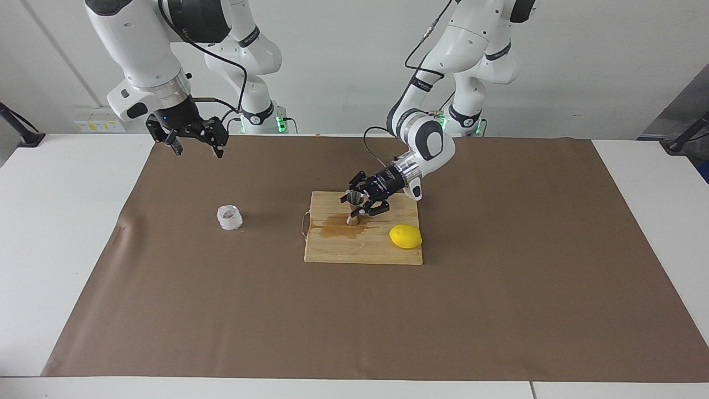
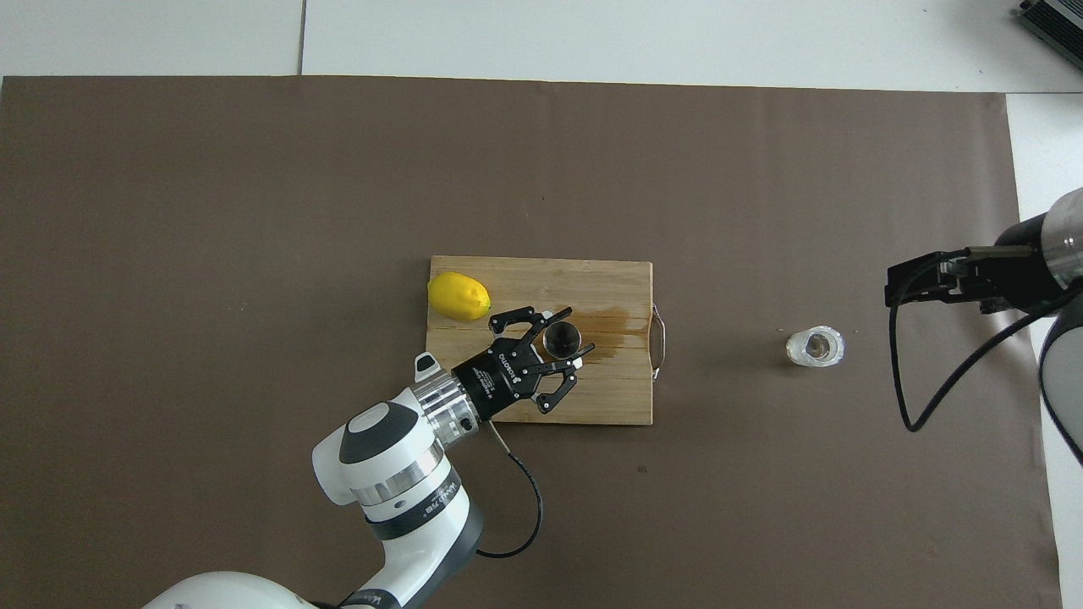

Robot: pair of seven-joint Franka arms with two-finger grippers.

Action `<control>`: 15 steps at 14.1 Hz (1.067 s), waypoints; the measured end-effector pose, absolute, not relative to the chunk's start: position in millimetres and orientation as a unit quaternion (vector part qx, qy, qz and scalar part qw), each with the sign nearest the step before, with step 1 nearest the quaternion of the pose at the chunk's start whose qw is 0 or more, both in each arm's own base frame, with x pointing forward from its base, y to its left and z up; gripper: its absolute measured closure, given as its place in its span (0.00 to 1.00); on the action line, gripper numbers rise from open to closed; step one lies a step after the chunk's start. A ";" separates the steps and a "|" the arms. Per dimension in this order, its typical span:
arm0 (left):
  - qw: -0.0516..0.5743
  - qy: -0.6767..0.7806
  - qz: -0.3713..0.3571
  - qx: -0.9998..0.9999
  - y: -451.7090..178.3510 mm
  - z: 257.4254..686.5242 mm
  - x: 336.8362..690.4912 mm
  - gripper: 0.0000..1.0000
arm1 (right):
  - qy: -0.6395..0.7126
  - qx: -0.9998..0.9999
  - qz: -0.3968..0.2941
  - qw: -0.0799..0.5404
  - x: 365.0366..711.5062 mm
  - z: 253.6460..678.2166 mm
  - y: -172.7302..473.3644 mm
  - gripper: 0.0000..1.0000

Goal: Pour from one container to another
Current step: 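Lower the metal cup onto the board center with the left gripper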

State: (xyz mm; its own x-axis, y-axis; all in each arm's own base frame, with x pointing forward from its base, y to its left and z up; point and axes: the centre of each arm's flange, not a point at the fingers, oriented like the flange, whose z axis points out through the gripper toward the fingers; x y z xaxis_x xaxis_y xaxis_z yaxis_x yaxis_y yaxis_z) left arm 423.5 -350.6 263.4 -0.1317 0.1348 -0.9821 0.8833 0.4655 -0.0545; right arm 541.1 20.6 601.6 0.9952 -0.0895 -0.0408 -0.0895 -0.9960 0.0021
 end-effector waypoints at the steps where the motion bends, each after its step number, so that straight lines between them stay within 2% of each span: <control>1: 0.537 0.667 -0.348 0.382 -350.4 263.3 423.7 0.27 | -0.045 0.999 -0.020 0.000 541.1 601.6 20.6 0.00; 3: 0.537 0.667 -0.347 0.383 -349.8 263.1 424.0 0.04 | -0.045 0.999 -0.020 0.000 541.1 601.6 20.6 0.00; 4: 0.537 0.667 -0.346 0.383 -349.4 263.0 424.1 0.00 | -0.045 0.999 -0.020 0.000 541.1 601.6 20.6 0.00; 15: 0.501 0.688 -0.276 0.446 -334.7 267.9 433.7 0.00 | -0.045 0.999 -0.020 0.000 541.0 601.6 20.6 0.00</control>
